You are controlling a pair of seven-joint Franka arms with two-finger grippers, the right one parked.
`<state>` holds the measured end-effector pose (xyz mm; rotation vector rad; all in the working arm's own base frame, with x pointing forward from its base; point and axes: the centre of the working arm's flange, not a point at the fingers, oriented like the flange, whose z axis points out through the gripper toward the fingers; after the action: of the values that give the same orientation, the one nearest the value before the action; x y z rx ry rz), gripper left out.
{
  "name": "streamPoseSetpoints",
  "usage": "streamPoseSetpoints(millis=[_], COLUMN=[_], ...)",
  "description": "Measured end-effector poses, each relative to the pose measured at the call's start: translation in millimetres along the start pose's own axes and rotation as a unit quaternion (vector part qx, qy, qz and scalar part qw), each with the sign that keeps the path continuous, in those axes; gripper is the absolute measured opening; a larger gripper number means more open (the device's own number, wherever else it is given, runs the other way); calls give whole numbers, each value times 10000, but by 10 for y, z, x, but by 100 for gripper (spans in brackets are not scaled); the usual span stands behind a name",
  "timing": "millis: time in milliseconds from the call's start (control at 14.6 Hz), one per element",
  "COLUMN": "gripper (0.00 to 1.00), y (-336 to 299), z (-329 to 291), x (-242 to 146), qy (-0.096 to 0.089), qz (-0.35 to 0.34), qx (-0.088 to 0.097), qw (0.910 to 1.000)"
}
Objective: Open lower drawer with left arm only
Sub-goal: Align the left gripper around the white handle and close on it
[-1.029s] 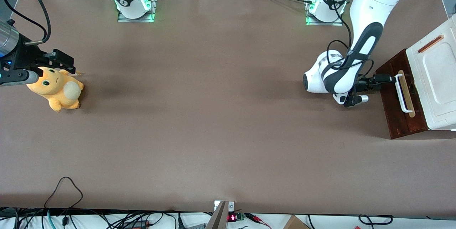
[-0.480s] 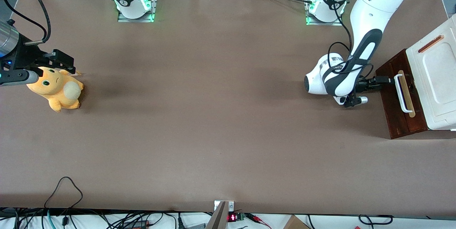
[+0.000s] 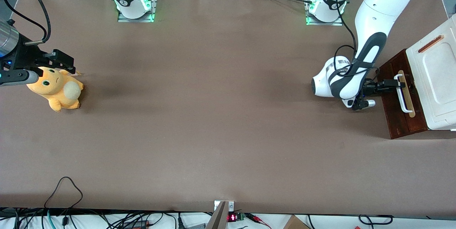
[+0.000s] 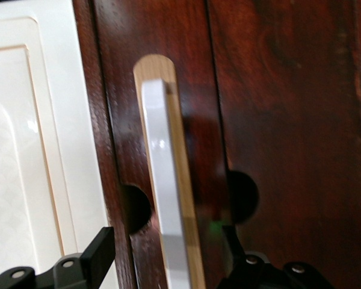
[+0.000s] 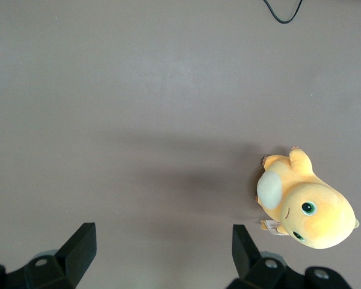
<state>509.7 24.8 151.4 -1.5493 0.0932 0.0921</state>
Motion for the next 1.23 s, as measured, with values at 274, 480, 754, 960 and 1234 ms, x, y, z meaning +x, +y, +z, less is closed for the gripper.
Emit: streamPoseSetpoints(millis=[274,480,754,960,1234], gripper=[61,47,45,45,40], y=[-17,-16,13,9,15], z=[42,41,36,50,118], x=[26,26,29,51,58], qy=[47,48,71,128,116], qz=[21,32,75,72,90], qx=[46,46,46,84,108], qw=[10000,10000,9999,9999,9998])
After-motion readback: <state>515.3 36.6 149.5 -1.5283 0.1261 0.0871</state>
